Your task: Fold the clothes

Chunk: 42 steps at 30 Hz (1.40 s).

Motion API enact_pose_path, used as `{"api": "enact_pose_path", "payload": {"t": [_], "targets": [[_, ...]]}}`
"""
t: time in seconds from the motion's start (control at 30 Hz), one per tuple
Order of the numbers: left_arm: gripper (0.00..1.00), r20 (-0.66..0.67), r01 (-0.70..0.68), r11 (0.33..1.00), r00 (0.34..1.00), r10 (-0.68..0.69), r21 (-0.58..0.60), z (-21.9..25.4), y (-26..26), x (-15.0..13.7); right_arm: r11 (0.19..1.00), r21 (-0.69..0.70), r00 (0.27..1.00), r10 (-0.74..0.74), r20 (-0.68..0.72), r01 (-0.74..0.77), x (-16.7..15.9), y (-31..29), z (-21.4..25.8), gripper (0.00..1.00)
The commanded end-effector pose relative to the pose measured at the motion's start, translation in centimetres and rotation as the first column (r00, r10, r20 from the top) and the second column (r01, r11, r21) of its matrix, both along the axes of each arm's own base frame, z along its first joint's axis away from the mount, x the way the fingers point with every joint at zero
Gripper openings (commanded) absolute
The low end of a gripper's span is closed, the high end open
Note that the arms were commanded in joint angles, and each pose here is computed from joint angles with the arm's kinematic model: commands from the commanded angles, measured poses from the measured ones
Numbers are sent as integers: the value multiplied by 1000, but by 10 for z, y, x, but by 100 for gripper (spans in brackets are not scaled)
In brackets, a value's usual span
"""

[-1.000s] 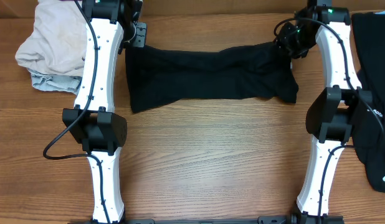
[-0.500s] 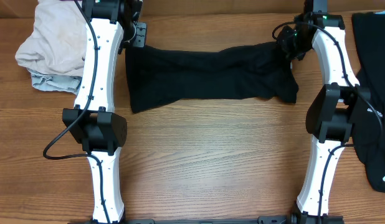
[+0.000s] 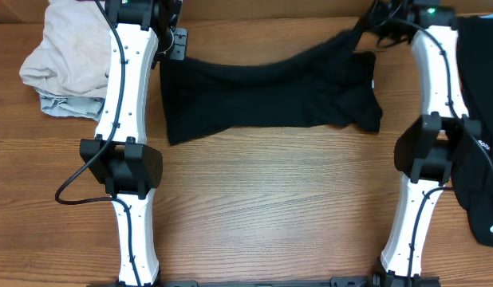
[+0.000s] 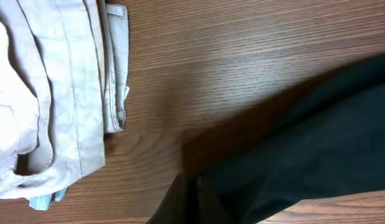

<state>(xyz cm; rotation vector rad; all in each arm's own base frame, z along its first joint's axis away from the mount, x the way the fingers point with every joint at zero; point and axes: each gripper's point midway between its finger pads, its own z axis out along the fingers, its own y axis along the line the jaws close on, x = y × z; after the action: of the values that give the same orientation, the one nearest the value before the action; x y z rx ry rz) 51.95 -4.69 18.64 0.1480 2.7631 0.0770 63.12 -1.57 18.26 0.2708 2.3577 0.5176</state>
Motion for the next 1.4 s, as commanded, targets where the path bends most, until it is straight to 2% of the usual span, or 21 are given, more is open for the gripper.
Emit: {"api": "enact_pose_path", "payload": {"t": [0.0,0.13,0.27,0.47,0.63,0.83,1.07,1.13,1.17,1.2,1.23,1.27,1.3,1.33,1.37], "targets": [[4,45,0,1000,999,0,16,15,5,3,992,-117,985,69,156,-51,0,-14,64,4],[4,60,0,1000,998,-1,15,16,5,6,972,-212,967,150,204,-106,-11,-12,96,4],[4,61,-6,1000,998,4,27,17,7,6,957,-246,969,196,147,-157,-31,-10,97,4],[4,15,-15,998,1000,14,66,12,15,-4,950,-179,962,236,-134,-258,-85,-3,49,4],[4,-15,-13,998,1000,14,69,7,15,-9,955,-85,910,240,-338,-284,-126,2,18,4],[4,-88,-16,996,996,23,85,-23,20,-10,959,1,852,251,-460,-282,-140,11,-20,4],[4,-266,-12,995,963,38,101,-85,27,-22,962,51,761,244,-601,-269,-164,7,-67,4],[6,-305,-7,994,952,39,105,-96,27,-27,963,55,740,238,-629,-263,-170,4,-78,8],[13,-317,-5,995,948,35,97,-98,26,-29,964,59,734,237,-636,-261,-172,3,-81,14],[24,-335,-3,996,942,34,93,-103,25,-31,964,62,730,237,-641,-258,-173,3,-84,27],[38,-345,-2,996,938,34,94,-105,25,-33,964,63,729,236,-642,-257,-172,2,-86,32],[55,-357,0,995,934,35,96,-109,25,-34,965,63,730,235,-642,-255,-173,2,-86,40],[87,-361,0,995,932,35,96,-109,25,-35,965,62,732,234,-640,-254,-172,1,-86,46],[97,-365,0,995,930,35,96,-109,25,-36,966,60,735,232,-637,-253,-171,0,-86,53],[100,-366,0,995,930,35,95,-109,25,-36,966,58,738,230,-634,-251,-170,-1,-86,57]]}}
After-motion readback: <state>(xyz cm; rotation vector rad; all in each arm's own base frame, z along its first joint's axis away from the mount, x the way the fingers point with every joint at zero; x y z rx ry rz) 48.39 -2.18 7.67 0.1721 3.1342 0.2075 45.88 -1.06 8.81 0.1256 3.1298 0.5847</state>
